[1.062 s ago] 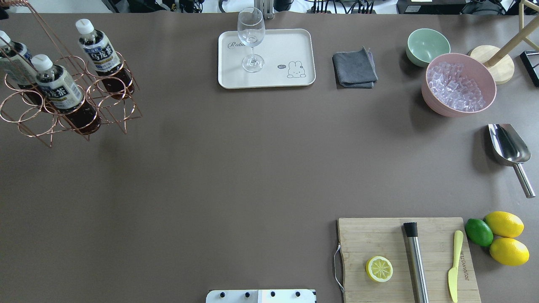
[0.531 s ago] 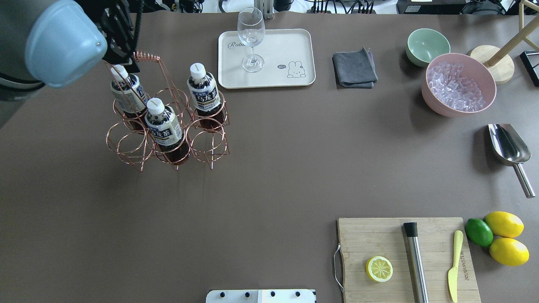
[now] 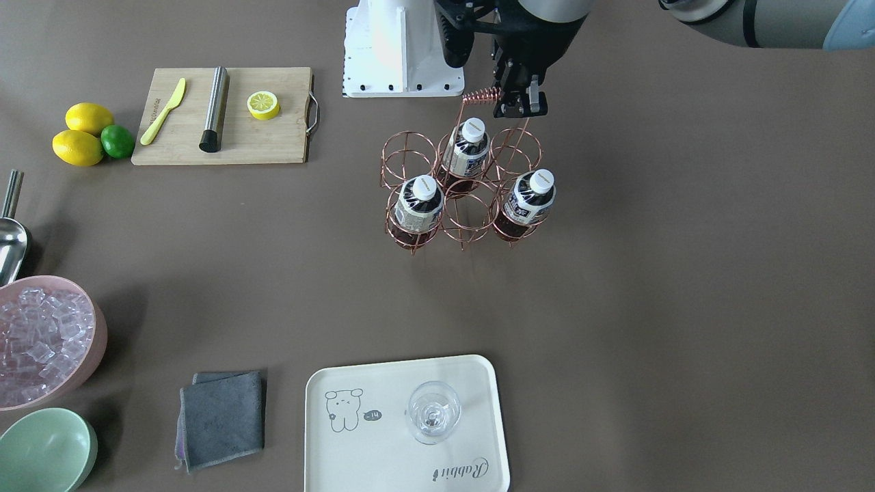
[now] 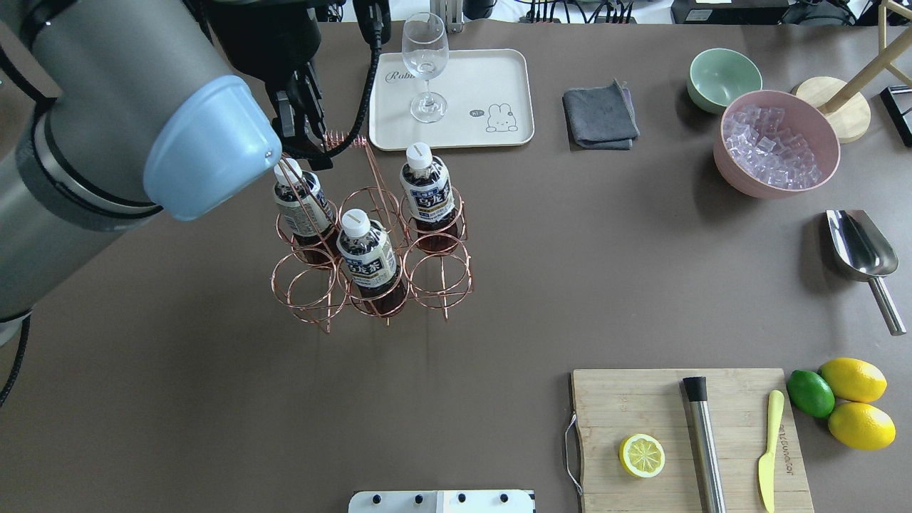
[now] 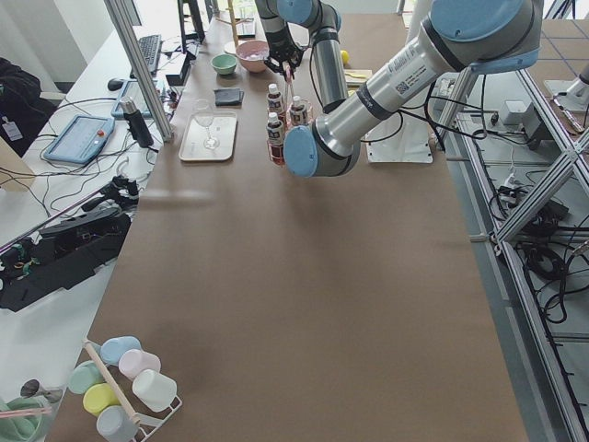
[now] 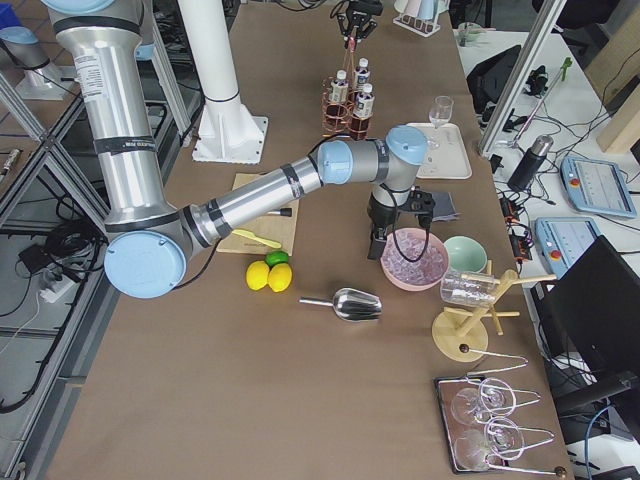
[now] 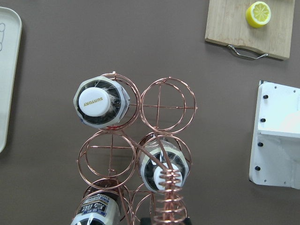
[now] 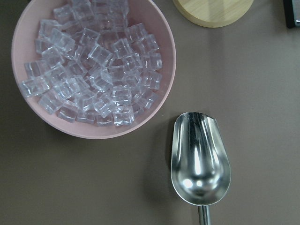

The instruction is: Take tea from basket to plate

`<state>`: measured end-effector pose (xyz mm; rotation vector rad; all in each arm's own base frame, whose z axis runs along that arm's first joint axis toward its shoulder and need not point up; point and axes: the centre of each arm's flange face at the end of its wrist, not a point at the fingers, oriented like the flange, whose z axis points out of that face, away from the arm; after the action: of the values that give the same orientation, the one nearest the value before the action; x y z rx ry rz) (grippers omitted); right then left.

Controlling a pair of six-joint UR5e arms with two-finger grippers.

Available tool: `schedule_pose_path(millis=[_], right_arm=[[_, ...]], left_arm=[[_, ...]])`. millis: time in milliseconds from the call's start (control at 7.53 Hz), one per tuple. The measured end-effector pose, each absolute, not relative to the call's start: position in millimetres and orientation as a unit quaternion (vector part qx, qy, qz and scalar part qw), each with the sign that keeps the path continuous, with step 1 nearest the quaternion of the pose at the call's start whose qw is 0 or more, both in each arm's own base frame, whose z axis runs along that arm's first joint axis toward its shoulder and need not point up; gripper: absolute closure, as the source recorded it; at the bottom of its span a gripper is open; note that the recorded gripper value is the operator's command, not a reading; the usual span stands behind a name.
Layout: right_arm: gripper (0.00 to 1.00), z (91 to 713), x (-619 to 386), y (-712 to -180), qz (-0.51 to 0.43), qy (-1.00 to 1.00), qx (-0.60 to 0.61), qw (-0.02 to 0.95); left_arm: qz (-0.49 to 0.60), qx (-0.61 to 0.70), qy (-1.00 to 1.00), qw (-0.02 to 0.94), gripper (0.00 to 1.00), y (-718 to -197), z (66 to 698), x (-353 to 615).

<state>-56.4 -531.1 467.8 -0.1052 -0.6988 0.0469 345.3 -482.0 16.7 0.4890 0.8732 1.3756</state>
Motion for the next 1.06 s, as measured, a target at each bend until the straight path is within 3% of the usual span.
schedule_pose_path(millis=[531, 1062], right_arm=[[0.01, 437, -123, -535, 0.019, -0.405, -0.097, 0.909], [0.01, 351, -218, -540, 0.063, -0.449, -0.175, 0.874]], left_arm=[[0.606, 0.211, 0.39, 0.66, 1.0, -458, 6, 386], [0.607, 0.206, 0.389, 0.662, 1.0, -465, 12, 398]])
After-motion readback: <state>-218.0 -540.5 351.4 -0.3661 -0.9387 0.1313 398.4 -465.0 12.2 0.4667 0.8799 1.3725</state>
